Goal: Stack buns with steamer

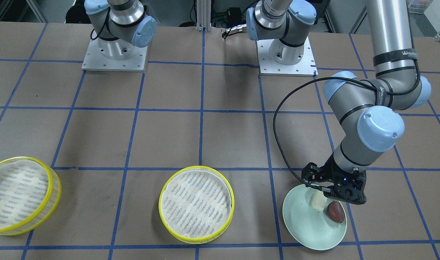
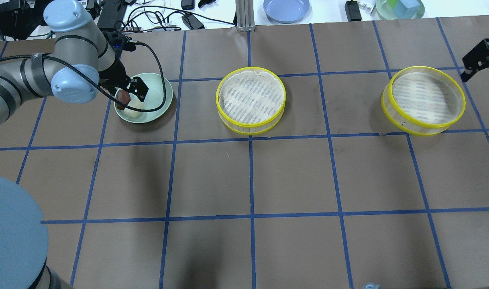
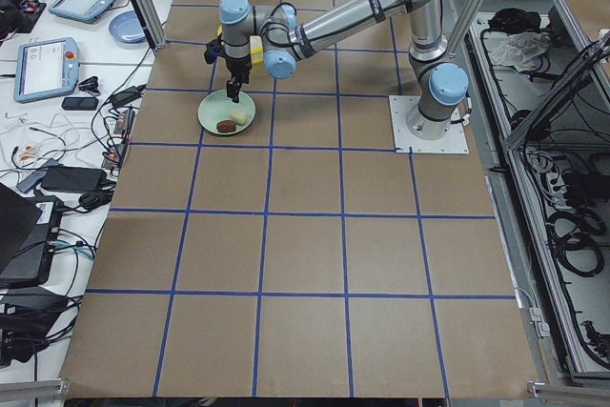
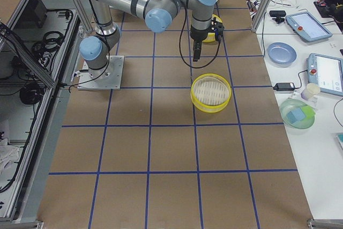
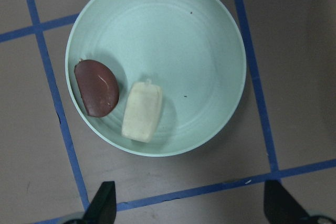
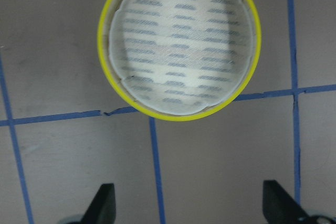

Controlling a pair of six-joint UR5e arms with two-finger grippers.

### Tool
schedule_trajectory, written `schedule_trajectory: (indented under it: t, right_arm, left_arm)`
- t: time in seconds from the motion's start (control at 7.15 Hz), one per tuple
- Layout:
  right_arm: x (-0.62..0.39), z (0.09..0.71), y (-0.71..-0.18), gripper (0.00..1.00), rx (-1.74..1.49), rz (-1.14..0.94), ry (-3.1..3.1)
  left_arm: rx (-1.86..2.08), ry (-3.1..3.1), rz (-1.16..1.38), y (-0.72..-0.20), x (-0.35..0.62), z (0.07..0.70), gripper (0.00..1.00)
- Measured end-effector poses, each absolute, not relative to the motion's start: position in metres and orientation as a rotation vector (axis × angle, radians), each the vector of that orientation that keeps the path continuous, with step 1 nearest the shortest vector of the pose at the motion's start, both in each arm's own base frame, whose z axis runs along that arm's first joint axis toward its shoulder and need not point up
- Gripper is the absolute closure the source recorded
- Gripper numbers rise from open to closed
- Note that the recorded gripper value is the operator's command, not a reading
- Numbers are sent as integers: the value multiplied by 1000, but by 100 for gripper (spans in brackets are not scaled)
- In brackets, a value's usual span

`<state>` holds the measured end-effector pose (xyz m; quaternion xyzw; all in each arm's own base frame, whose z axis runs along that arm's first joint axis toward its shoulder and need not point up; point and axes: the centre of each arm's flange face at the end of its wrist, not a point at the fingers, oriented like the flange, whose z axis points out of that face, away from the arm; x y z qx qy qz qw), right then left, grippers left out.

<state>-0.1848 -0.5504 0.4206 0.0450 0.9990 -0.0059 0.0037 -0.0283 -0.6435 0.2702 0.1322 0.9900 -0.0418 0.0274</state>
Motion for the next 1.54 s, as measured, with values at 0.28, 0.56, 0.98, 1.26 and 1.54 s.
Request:
schedule_trajectory:
  t: [0.28,0.56,0.98,1.26,1.54]
  right_arm:
    - [-251,370,-564,0,84,-27,3144]
    - [-285,327,-579,0,6,-52,3157]
    - [-305,280,-603,19,-55,-192,3115]
    - [-310,252,-616,26,-74,-247,3084]
    - [-307,241,-623,27,-87,-263,3070]
  left_arm:
    - [415,3051,-95,-653,-24,240,40]
    - [410,3028,-39,-657,-20,215,100]
    - [391,3029,-32,-659,-19,210,100]
    - [226,3101,-164,-666,-35,244,100]
    - [24,3211,-356,-679,-90,300,100]
